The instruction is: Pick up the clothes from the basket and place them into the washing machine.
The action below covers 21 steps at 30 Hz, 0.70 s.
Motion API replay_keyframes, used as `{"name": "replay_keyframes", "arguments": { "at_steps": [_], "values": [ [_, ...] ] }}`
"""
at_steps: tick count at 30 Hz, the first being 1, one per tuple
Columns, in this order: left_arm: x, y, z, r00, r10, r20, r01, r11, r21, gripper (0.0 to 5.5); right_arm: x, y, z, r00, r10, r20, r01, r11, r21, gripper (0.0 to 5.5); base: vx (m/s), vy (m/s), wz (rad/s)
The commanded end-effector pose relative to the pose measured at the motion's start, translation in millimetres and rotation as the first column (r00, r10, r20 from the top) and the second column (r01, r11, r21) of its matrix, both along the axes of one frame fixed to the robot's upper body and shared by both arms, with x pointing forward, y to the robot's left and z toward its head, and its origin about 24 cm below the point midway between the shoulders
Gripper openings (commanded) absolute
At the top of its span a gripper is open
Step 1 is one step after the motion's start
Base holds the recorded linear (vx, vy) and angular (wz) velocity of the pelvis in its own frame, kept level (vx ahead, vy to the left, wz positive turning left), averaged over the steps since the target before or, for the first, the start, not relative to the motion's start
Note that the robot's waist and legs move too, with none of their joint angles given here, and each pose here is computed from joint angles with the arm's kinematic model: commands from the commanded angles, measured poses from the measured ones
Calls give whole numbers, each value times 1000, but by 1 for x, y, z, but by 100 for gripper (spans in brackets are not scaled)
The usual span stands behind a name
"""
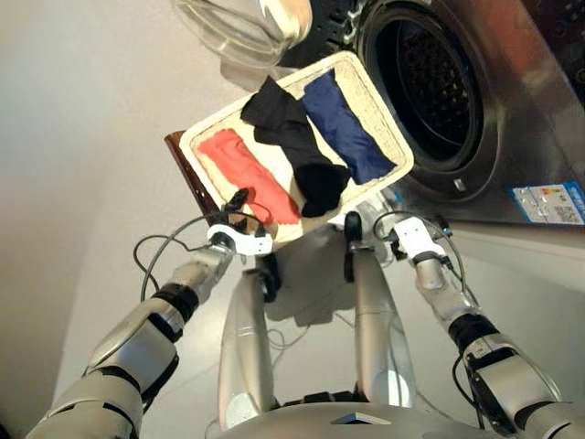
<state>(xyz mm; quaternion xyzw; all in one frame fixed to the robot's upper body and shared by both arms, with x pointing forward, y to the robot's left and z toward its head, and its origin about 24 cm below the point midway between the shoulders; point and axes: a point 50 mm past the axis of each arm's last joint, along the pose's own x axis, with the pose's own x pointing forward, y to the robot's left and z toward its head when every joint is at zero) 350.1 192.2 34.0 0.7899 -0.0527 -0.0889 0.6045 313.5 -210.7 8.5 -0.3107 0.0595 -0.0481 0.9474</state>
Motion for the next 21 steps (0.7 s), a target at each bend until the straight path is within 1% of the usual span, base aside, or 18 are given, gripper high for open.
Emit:
{"name": "replay_keyframes", "arguments": {
  "at_steps": [1, 7, 13, 17, 21],
  "values": [
    [-4, 17, -1, 999, 18, 29, -20, 997, 77, 550, -5, -11, 18, 992, -13, 124, 10, 1000, 22, 550, -41, 2, -192],
    [7, 18, 21, 991, -5, 136, -10, 994, 111, 550, -11, -22, 23, 984, -54, 169, 51, 998, 23, 550, 1, 3, -45],
    [16, 18, 41, 981, -35, 193, 5, 988, 153, 550, -15, -30, 20, 981, -96, 170, 91, 995, 33, 550, 0, 0, 0],
    [22, 17, 53, 976, -69, 209, 27, 980, 195, 550, -17, -31, 19, 981, -99, 166, 95, 995, 36, 550, 0, 0, 0],
    [26, 13, 53, 984, -84, 158, 43, 969, 244, 550, -16, -36, 18, 981, -121, 154, 117, 993, 36, 550, 0, 0, 0]
  ]
}}
